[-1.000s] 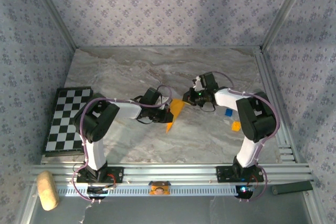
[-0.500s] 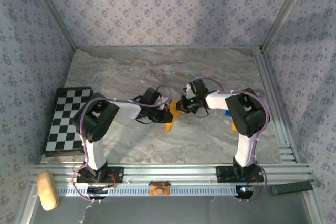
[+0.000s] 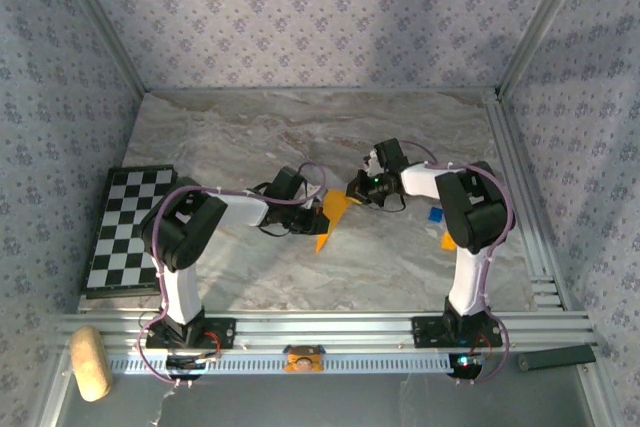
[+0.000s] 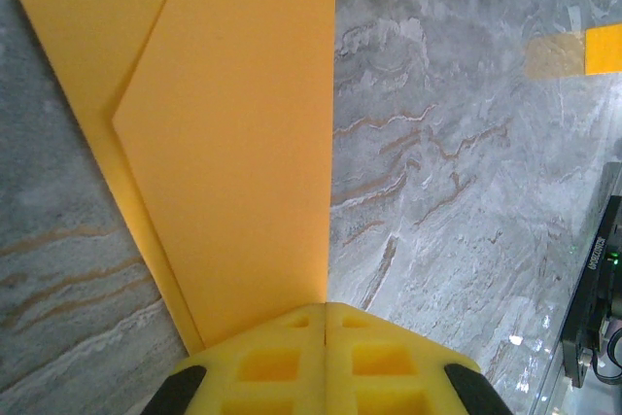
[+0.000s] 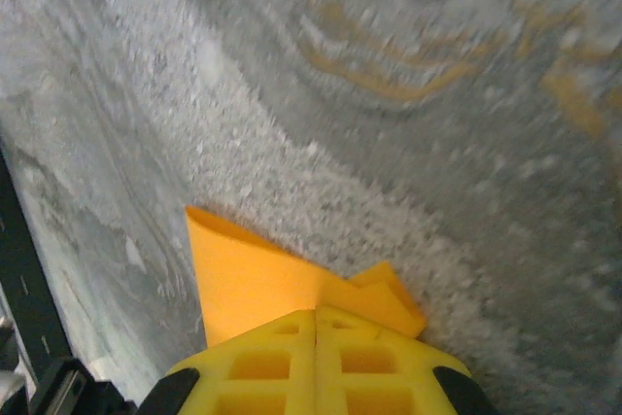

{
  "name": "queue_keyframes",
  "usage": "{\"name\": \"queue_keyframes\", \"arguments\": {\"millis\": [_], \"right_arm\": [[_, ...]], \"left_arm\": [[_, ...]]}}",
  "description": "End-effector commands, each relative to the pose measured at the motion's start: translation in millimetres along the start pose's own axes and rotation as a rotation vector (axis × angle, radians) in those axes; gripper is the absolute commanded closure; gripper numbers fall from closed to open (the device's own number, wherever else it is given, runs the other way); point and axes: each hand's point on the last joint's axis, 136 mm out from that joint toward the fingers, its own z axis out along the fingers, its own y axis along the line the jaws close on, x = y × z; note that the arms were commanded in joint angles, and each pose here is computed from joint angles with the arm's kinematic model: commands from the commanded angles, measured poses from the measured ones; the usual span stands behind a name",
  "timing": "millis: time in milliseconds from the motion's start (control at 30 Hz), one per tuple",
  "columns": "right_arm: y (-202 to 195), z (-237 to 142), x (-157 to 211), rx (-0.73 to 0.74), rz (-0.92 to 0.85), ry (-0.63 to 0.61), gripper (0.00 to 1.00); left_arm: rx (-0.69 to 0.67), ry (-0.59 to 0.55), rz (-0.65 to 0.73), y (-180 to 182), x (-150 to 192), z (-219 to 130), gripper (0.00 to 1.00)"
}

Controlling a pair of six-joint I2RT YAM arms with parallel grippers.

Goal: Fold a paper plane with a square sheet of paper (pick it up from the middle)
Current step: Fold the wing for the fifth time at the center of the table.

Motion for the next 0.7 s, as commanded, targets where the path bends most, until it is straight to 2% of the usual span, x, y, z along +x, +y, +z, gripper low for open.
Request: {"name": "queue_keyframes", "arguments": {"millis": [0, 100, 333, 500, 667], "right_arm": [[-52, -8, -29, 0.226, 0.071, -0.108, 0.97], [-40, -15, -39, 0.163, 0.059, -0.142, 0.97], [15, -55, -54, 0.023, -0.065, -0.226, 0.96], [42, -56, -27, -0.072, -0.167, -0.179, 0.95], [52, -28, 12, -0.116, -0.197, -0.059, 0.95]], "left_arm": [[-0.173, 0.199, -0.167, 58, 71, 6, 1.0], [-0.174, 0.195, -0.168, 58, 71, 5, 1.0], [-0.169, 0.193, -0.166, 57, 70, 7, 1.0], [-0.167, 0.188, -0.168, 57, 68, 7, 1.0], [-0.163, 0.182, -0.167, 55, 65, 7, 1.0]]}}
